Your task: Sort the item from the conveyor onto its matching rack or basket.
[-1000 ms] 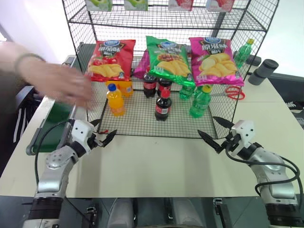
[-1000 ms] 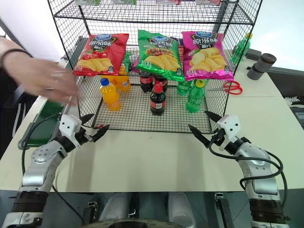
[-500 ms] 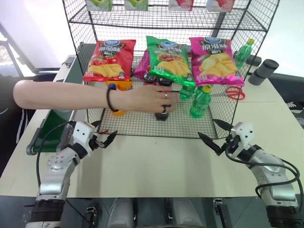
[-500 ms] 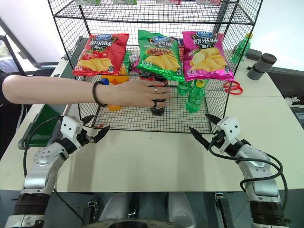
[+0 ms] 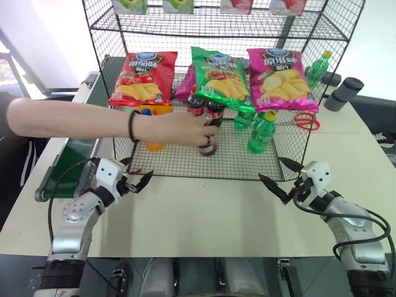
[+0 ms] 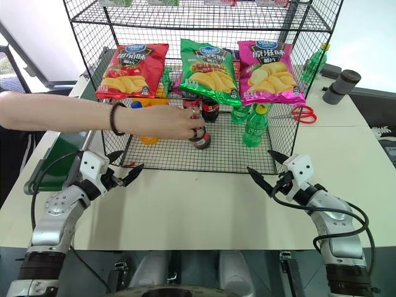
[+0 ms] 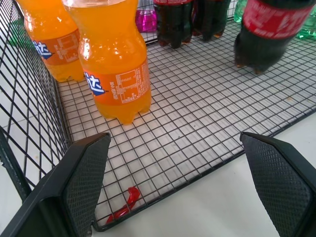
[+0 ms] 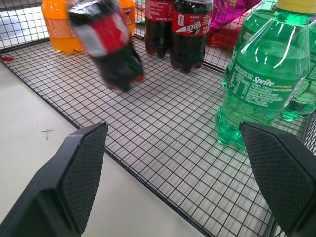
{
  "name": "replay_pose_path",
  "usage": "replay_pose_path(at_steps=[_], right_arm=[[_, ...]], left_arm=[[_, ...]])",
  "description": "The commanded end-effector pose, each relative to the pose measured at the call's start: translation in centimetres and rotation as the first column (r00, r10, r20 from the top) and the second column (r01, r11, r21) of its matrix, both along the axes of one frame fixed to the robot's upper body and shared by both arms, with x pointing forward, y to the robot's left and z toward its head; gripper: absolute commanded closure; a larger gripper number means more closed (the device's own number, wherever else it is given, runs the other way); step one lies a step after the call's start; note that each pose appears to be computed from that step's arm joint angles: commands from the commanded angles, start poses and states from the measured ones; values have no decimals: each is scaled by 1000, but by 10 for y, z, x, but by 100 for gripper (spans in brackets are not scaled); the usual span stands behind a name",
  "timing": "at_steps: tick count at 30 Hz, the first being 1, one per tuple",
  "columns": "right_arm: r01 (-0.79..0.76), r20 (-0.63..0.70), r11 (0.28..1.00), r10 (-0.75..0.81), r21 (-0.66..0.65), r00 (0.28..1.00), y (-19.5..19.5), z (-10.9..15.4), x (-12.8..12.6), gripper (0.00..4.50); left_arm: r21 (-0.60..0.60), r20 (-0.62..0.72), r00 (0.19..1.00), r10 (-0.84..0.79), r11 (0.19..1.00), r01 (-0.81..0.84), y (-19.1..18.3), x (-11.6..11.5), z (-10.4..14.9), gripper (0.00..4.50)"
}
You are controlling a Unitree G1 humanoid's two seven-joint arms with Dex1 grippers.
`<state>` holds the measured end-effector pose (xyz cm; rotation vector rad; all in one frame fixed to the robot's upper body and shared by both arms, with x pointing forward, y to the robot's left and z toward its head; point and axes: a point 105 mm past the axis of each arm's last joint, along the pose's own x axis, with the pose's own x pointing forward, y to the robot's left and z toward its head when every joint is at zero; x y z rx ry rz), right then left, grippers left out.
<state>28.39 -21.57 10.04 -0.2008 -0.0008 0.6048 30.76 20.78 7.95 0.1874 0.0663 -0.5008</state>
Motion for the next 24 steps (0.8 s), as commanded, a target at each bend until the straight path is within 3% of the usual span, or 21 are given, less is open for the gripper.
replay_pose_path(at_steps=[1, 14, 24], right_arm=[[-7, 57, 1000, 8, -16, 998, 2, 13, -1, 7], [-11, 65, 1000, 12, -23, 998, 5, 17, 4, 7], [-50, 58, 998, 51, -24, 997, 14, 19, 10, 7]], left_arm=[[3, 40, 999, -14, 1000, 14, -6, 1, 10, 0], [-19, 42, 999, 16, 1000, -15, -1, 3, 14, 0], [-93, 108, 989, 102, 991, -92, 22, -4, 46, 0]])
